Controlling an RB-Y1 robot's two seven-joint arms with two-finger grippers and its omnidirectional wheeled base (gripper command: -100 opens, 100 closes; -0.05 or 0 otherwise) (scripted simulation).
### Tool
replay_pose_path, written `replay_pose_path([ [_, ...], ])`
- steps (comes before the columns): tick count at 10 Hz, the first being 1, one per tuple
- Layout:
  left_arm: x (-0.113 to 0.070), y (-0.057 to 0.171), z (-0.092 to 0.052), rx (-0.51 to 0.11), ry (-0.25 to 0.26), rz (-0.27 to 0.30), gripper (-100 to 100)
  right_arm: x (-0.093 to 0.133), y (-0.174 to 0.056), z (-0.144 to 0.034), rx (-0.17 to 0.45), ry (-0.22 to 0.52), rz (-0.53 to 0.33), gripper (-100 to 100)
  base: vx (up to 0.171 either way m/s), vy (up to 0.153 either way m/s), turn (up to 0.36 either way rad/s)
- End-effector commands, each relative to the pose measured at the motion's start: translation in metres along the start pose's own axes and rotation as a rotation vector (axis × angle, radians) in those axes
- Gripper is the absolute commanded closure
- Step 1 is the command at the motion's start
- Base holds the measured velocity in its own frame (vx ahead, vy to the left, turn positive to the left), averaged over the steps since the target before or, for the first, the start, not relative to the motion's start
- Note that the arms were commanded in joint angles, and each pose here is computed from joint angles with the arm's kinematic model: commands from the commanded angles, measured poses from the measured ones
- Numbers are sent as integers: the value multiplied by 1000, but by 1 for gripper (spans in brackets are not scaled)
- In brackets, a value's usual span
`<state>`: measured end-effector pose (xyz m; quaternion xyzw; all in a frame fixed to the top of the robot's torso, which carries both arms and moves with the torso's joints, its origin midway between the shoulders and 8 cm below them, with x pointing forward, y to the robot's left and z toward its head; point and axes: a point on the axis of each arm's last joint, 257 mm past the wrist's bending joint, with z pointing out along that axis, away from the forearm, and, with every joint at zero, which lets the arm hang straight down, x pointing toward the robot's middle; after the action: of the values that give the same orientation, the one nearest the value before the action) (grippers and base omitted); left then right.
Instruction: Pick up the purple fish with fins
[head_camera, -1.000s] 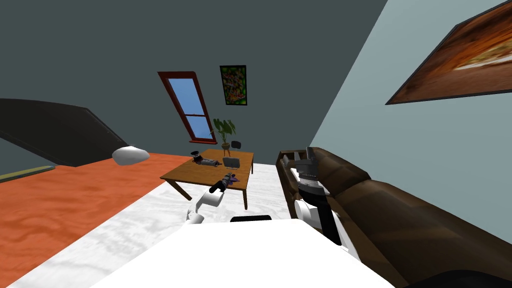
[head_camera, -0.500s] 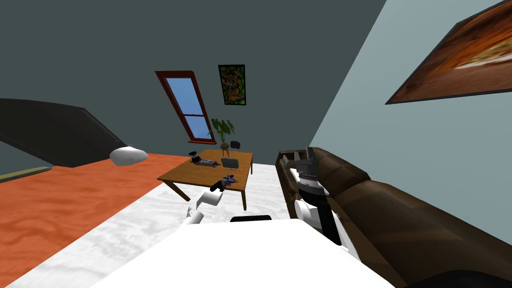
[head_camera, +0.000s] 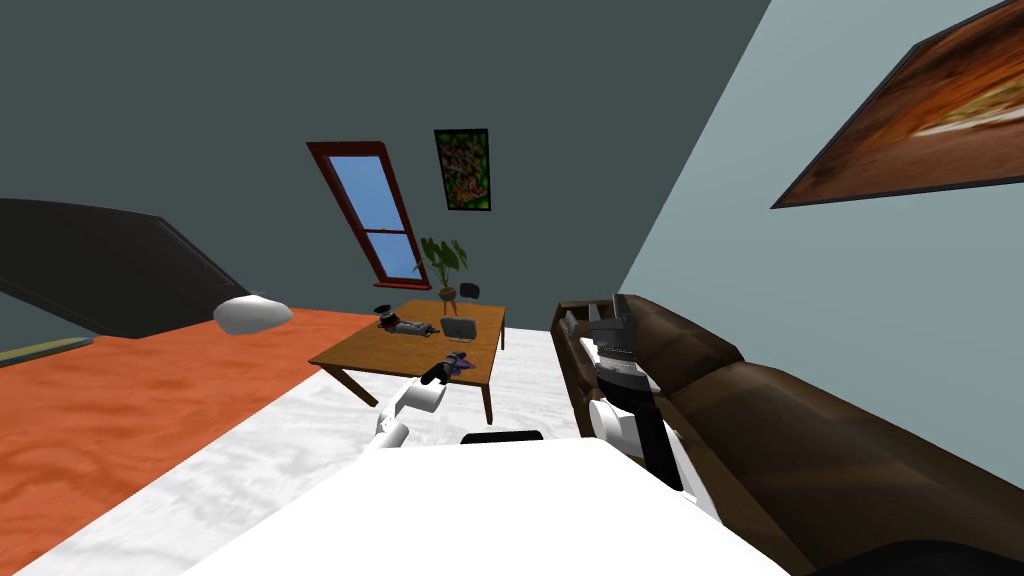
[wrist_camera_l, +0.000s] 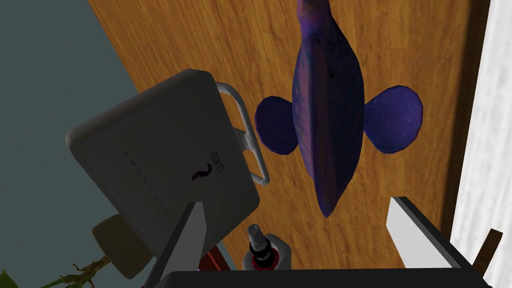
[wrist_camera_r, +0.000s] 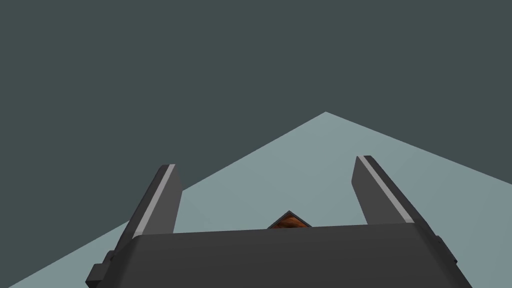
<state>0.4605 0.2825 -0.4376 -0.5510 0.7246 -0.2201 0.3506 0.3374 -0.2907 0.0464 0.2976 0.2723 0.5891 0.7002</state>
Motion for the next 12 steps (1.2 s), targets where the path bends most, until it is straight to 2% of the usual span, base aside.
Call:
replay_pose_path([
  [1,0,0,0,0,0,0,-100,0,0,0,0,0,0,0,20,3,-2],
  [2,0,0,0,1,0,0,100,0,0,0,0,0,0,0,0,0,0],
  [6,0,1,0,-1,0,-1,100,0,0,0,0,0,0,0,0,0,0],
  [7,0,1,0,-1,0,-1,0,0,0,0,0,0,0,0,0,0,0],
  [8,0,-3,-3,1,1,2,100,0,0,0,0,0,0,0,-35,-2,16],
  [11,-1,-7,-7,2,2,3,100,0,0,0,0,0,0,0,-49,-4,12],
  [12,-1,-7,-8,-1,3,3,0,0,0,0,0,0,0,0,-6,-1,0],
])
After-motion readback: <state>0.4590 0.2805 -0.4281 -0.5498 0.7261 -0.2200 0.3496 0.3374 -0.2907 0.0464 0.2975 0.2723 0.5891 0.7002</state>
